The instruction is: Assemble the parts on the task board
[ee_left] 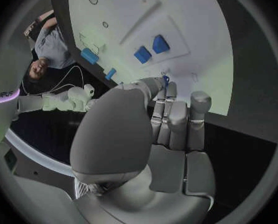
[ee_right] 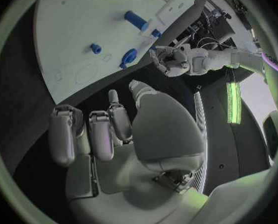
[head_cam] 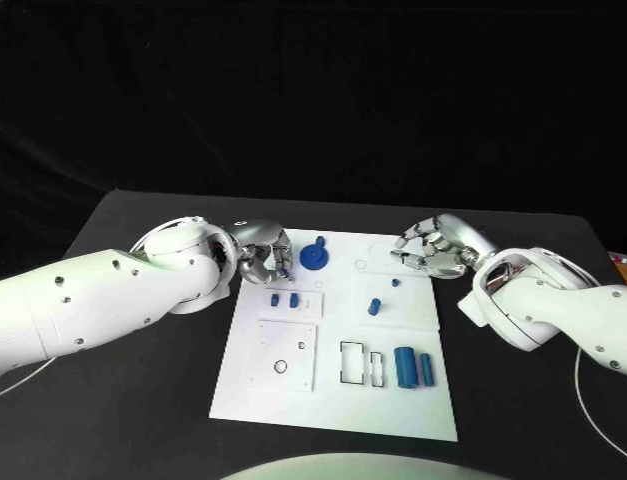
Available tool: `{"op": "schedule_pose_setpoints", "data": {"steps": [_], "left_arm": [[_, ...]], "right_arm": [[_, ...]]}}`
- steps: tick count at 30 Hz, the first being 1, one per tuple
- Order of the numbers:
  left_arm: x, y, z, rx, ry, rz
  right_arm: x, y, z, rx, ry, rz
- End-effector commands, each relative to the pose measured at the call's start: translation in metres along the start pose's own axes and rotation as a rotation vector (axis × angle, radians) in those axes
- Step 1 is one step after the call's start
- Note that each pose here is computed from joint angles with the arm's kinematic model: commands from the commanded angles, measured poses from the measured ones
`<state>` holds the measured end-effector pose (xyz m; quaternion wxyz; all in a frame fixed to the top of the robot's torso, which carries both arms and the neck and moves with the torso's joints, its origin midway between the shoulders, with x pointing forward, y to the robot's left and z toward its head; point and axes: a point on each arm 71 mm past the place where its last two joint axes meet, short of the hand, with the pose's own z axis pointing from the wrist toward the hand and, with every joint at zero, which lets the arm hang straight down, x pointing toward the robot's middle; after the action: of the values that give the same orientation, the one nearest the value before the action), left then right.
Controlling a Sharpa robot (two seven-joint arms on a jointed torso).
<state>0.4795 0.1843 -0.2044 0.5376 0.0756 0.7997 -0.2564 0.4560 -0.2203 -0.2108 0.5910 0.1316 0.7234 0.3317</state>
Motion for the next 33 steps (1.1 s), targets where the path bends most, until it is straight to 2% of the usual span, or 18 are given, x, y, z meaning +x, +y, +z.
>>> {"op": "schedule_pose_setpoints", "data": {"steps": [1,33], "left_arm": [[0.0012,0.0017,0.0005,-0.01,0.023,-0.004],[0.0092,-0.0066,0.0114,0.002,0.05,0.014]], "right_arm": [[0.001,0.001,0.0,-0.013,0.006,-0.008],[0.001,0.002,-0.001,-0.013,0.008,-0.006]]}}
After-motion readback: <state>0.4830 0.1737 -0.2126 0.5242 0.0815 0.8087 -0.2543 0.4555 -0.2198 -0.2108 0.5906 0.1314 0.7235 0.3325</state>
